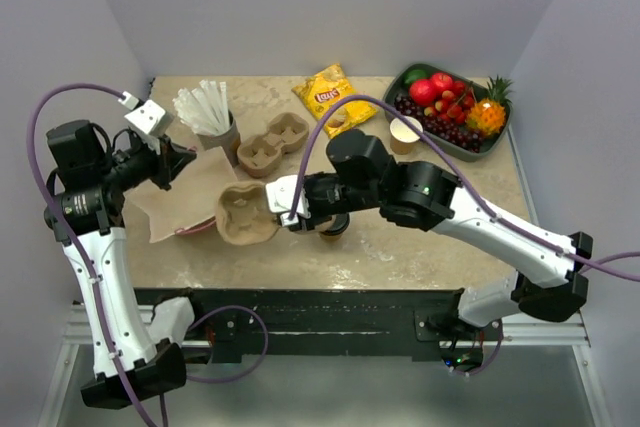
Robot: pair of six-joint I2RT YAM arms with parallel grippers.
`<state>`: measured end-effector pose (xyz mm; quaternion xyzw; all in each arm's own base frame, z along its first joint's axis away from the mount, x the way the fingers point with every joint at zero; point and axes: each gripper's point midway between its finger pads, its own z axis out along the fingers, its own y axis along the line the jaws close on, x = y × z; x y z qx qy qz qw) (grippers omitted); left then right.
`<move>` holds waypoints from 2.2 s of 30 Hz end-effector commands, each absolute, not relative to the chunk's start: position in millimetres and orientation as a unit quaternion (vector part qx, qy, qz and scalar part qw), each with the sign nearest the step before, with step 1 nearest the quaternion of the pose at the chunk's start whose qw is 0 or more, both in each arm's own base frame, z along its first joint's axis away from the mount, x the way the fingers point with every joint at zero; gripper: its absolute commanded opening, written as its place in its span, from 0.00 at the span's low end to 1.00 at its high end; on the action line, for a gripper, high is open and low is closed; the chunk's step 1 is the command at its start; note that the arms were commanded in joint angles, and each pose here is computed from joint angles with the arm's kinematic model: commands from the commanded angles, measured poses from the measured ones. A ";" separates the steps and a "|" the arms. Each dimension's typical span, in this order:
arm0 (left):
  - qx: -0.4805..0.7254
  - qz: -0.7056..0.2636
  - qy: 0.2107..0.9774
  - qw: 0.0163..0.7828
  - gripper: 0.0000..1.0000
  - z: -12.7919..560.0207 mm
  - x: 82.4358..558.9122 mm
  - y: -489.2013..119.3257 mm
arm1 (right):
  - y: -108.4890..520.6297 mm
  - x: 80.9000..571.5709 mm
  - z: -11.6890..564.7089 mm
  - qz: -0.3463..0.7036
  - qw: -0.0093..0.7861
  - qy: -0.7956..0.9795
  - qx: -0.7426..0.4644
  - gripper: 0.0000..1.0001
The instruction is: Pack the takeout coffee
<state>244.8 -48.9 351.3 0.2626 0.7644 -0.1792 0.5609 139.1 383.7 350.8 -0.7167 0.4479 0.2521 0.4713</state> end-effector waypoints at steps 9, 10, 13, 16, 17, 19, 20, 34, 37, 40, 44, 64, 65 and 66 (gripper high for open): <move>0.283 -0.270 0.723 0.570 0.00 354.4 212.5 -87.7 | 427.7 147.8 434.8 0.282 0.562 0.375 -0.681 0.00; 0.283 -0.269 0.719 0.575 0.00 356.5 213.8 -87.6 | 439.7 146.2 428.6 0.305 0.550 0.380 -0.678 0.00; 0.257 -0.280 0.715 0.587 0.00 362.7 218.8 -87.9 | 458.3 131.7 444.2 0.353 0.556 0.352 -0.665 0.00; 0.241 -0.303 0.707 0.591 0.00 374.3 223.2 -90.6 | 469.6 117.2 456.0 0.383 0.569 0.317 -0.655 0.00; 0.231 -0.313 0.712 0.585 0.00 374.3 228.2 -89.5 | 471.0 110.4 459.4 0.392 0.576 0.299 -0.652 0.00; 0.230 -0.312 0.711 0.587 0.00 383.1 232.1 -88.3 | 469.7 104.9 462.3 0.399 0.583 0.282 -0.649 0.00; 0.226 -0.317 0.714 0.582 0.00 382.4 236.1 -87.4 | 470.6 102.6 458.1 0.403 0.585 0.273 -0.649 0.00; 0.246 -0.356 0.721 0.541 0.00 384.6 230.5 -94.0 | 456.6 95.4 459.8 0.413 0.610 0.207 -0.643 0.00; 0.254 -0.360 0.726 0.528 0.00 379.9 221.3 -96.9 | 462.5 97.4 466.4 0.408 0.626 0.187 -0.638 0.00; 0.242 -0.367 0.729 0.524 0.00 379.0 218.8 -97.8 | 471.5 99.3 467.0 0.411 0.628 0.180 -0.636 0.00; 0.235 -0.385 0.721 0.527 0.00 386.5 219.6 -101.0 | 477.8 98.0 461.1 0.421 0.622 0.176 -0.636 0.00; 0.213 -0.382 0.739 0.513 0.00 371.3 227.3 -95.7 | 505.0 123.4 422.0 0.408 0.607 0.202 -0.651 0.00; 0.211 -0.379 0.741 0.514 0.00 370.6 228.1 -94.8 | 506.3 128.1 422.8 0.403 0.612 0.211 -0.647 0.00; 0.209 -0.373 0.742 0.516 0.00 370.4 229.5 -93.4 | 505.6 127.9 425.1 0.406 0.611 0.216 -0.644 0.00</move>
